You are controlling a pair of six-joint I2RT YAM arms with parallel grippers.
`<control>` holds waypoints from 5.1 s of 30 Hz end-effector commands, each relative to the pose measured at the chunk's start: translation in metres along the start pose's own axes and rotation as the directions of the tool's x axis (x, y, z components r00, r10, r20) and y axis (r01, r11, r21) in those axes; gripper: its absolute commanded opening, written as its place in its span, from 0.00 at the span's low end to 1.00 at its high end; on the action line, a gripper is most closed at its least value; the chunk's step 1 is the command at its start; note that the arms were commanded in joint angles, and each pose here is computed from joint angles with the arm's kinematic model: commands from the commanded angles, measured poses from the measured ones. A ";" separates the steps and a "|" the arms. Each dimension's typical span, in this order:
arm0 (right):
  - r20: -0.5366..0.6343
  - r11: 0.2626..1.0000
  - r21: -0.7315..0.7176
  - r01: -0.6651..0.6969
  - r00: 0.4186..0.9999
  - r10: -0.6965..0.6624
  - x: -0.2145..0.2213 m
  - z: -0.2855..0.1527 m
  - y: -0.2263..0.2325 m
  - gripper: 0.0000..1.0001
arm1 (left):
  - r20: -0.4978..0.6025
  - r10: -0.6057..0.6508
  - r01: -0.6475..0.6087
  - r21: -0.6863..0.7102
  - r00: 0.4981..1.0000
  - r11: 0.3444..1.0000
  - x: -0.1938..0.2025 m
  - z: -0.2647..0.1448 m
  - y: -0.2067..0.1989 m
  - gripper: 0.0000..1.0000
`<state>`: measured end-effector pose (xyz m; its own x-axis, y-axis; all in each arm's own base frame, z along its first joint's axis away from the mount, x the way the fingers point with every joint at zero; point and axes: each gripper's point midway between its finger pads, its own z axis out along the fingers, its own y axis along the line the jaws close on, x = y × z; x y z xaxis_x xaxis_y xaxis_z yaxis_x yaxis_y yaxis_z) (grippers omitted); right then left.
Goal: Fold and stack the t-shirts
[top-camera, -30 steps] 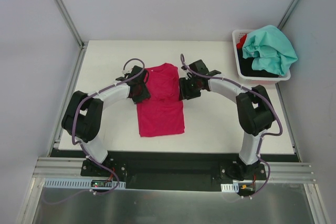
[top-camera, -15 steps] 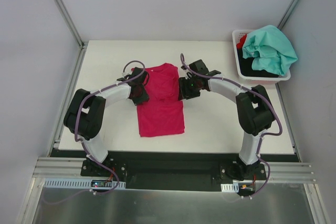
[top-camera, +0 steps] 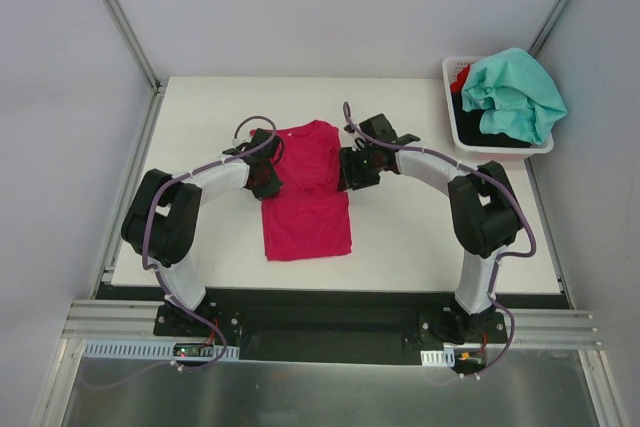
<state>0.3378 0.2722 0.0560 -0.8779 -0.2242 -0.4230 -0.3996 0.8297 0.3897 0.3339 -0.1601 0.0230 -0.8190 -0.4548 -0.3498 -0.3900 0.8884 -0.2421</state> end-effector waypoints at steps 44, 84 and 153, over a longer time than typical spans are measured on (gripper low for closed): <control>-0.008 0.996 -0.035 0.086 0.996 -0.086 -0.021 -0.007 0.048 0.08 | 0.074 -0.007 0.007 0.003 0.997 1.000 -0.024 -0.046 0.006 0.00; -0.042 0.996 0.014 0.092 0.995 -0.091 -0.033 0.013 0.021 0.09 | 0.048 -0.022 0.025 -0.068 0.999 0.997 -0.041 -0.018 0.019 0.00; 0.093 0.989 -0.054 -0.141 0.985 0.146 0.099 -0.047 0.040 0.45 | -0.069 -0.211 0.221 0.202 0.975 0.954 0.102 -0.079 0.055 0.71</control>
<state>0.2120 0.2421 0.0480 -0.9261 -0.1035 -0.3629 -0.2701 0.8534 0.4458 0.1975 -0.1491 0.0395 -0.7735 -0.5886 -0.2350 -0.4576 0.7752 -0.4355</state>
